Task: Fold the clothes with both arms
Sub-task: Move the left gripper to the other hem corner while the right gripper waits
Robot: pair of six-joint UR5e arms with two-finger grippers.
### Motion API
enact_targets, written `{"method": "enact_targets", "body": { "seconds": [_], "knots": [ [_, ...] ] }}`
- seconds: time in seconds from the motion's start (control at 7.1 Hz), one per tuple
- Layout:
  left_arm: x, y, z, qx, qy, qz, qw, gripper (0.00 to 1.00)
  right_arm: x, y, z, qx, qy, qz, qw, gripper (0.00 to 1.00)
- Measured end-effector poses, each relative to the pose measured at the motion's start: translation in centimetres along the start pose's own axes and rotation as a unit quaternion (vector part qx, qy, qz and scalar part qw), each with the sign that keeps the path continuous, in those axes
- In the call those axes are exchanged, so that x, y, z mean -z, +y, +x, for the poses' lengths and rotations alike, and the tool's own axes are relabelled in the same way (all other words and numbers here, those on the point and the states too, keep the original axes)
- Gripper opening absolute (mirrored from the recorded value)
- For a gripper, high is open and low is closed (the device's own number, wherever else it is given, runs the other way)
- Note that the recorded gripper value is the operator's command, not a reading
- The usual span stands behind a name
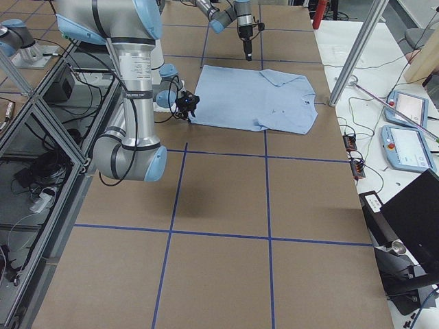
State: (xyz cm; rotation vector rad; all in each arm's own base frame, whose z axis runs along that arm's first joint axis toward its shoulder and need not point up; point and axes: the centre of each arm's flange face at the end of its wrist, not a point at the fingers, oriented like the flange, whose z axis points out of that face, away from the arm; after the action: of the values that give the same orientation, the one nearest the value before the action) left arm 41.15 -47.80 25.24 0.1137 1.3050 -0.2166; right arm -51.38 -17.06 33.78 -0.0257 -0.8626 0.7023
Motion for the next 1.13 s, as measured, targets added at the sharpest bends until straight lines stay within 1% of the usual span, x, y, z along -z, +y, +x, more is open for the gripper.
{"method": "enact_targets", "body": {
  "seconds": [0.28, 0.42, 0.56, 0.7, 0.84, 0.99, 1.13],
  "knots": [
    [0.0, 0.1, -0.1, 0.003, 0.0, -0.001, 1.0, 0.76, 0.3, -0.1, 0.0, 0.001, 0.0, -0.002, 1.0, 0.0],
    [0.2, 0.8, -0.7, 0.02, -0.003, -0.004, 0.9998, 0.76, 0.6, 0.1, 0.0, 0.002, -0.003, -0.006, 1.0, 0.0],
    [0.1, 2.7, -1.6, 0.048, -0.008, -0.006, 0.9988, 0.76, 1.6, 0.1, -0.2, 0.003, -0.008, -0.012, 0.9999, 0.0],
    [-0.4, 5.6, -2.0, 0.068, -0.028, 0.003, 0.9973, 0.76, 2.6, -0.3, 0.1, 0.003, -0.011, -0.016, 0.9998, 0.0],
    [-0.8, 9.1, -2.2, 0.075, -0.068, 0.018, 0.9946, 0.75, 3.4, -0.9, 0.7, 0.005, -0.01, -0.017, 0.9998, 0.0],
    [-1.1, 12.6, -2.8, 0.078, -0.111, 0.034, 0.9902, 0.74, 3.9, -1.4, 1.1, 0.006, -0.009, -0.019, 0.9997, 0.0],
    [-1.6, 15.7, -4.5, 0.08, -0.146, 0.05, 0.9847, 0.74, 4.5, -1.7, 1.4, 0.007, -0.009, -0.023, 0.9997, 0.0]
  ]
}}
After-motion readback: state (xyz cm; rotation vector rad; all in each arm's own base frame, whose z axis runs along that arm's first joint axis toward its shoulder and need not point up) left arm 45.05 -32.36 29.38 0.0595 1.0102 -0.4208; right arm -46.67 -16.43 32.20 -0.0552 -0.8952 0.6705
